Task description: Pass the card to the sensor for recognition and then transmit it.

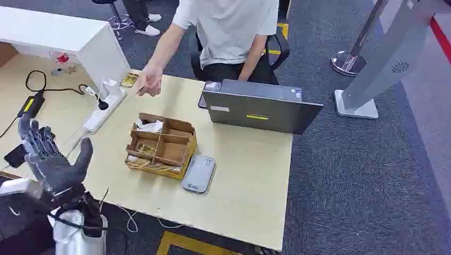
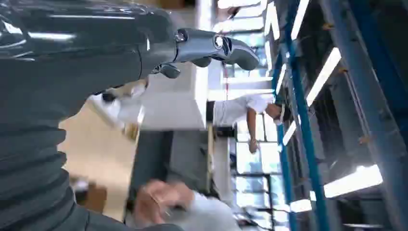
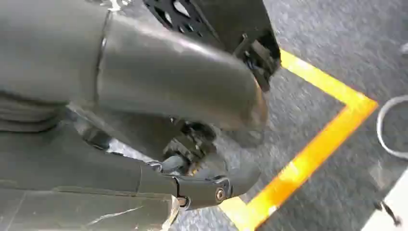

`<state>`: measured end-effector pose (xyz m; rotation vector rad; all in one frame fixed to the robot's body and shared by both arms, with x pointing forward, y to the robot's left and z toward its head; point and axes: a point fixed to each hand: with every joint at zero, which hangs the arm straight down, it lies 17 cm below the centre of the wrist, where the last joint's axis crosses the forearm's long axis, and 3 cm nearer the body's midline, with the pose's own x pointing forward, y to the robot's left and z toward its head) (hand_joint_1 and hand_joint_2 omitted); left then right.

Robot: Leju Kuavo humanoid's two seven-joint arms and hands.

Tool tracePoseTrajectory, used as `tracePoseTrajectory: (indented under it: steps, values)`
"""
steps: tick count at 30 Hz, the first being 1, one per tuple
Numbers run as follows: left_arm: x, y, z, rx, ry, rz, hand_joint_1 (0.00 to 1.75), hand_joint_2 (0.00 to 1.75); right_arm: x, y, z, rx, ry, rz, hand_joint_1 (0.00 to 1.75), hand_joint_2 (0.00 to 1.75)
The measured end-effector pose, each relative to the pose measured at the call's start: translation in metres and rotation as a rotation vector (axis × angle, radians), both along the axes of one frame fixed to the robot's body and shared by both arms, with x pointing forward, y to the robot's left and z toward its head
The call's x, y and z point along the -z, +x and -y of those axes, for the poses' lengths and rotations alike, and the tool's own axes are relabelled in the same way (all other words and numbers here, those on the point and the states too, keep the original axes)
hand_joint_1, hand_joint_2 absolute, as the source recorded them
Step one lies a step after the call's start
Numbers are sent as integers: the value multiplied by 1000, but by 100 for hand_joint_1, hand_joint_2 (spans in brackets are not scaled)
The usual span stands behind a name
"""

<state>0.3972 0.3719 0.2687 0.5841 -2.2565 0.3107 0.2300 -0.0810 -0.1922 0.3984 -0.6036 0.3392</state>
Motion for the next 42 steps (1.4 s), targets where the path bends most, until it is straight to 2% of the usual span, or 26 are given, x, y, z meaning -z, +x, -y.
tracePoseTrajectory:
  steps: [5, 7, 12, 18, 19, 25, 26, 42]
  values:
    - [-8, 123, 80, -148, 631, -312, 0, 175, -3, -3, -14, -64, 5, -34, 0, 175]
    - [-14, 151, 105, -187, 773, -340, 0, 175, -5, -5, -20, -89, 6, -40, 0, 175]
    - [-9, 183, 146, -155, 917, -369, 0, 175, -7, -9, -30, -120, 6, -49, 0, 175]
    - [1, 194, 163, -117, 983, -394, 0, 175, -7, -10, -32, -126, 3, -57, 0, 175]
    - [3, 195, 164, -113, 989, -398, 0, 175, -7, -10, -33, -125, 3, -57, 0, 0]
    - [18, 198, 159, -104, 1006, -445, 0, 175, -8, -11, -35, -124, 10, -59, 0, 0]
    - [20, 198, 157, -105, 1009, -450, 175, 175, -8, -11, -35, -125, 12, -59, 0, 0]
    - [32, 200, 140, -100, 1014, -474, 175, 175, -8, -10, -35, -119, 11, -52, 0, 0]
